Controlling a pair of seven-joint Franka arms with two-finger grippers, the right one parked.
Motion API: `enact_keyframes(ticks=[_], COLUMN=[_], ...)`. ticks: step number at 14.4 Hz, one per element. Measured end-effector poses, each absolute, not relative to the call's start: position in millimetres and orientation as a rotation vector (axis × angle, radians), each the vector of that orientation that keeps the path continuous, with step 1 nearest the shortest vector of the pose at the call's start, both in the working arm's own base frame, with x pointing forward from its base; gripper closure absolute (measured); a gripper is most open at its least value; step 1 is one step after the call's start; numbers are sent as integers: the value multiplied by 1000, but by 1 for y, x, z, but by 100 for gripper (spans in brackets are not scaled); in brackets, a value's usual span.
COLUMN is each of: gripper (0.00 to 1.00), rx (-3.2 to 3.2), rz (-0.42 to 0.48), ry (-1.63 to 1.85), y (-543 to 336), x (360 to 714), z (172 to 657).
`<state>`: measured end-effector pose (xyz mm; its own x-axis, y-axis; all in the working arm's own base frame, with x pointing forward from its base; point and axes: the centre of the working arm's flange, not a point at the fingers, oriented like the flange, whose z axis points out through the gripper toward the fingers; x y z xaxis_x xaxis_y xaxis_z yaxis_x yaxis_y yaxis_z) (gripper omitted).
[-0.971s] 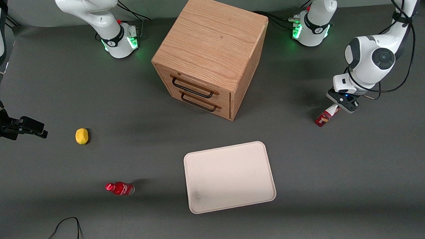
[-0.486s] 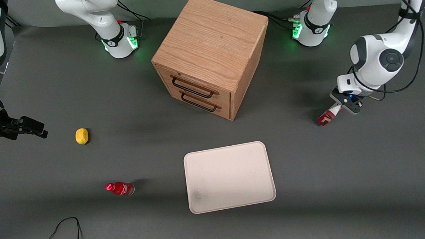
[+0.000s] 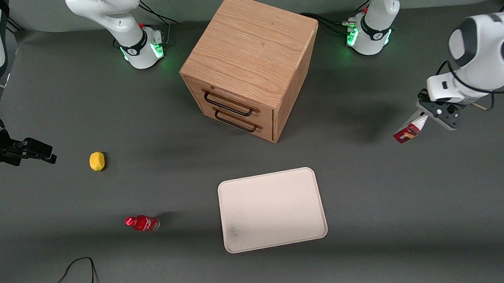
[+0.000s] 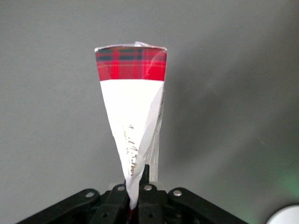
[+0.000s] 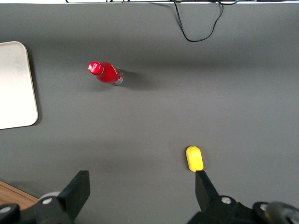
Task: Place red cookie box on tray
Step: 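Lift the cookie box upright with the left gripper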
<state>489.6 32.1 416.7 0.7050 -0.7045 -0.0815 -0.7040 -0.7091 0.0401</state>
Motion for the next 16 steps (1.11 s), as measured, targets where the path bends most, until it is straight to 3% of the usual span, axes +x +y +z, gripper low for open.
enact_keyframes(ticks=[6, 16], gripper=[96, 96], rx=[2995, 3157], rz=[-128, 48], ry=[-968, -79], y=[33, 12], x=[507, 520], z=[512, 584])
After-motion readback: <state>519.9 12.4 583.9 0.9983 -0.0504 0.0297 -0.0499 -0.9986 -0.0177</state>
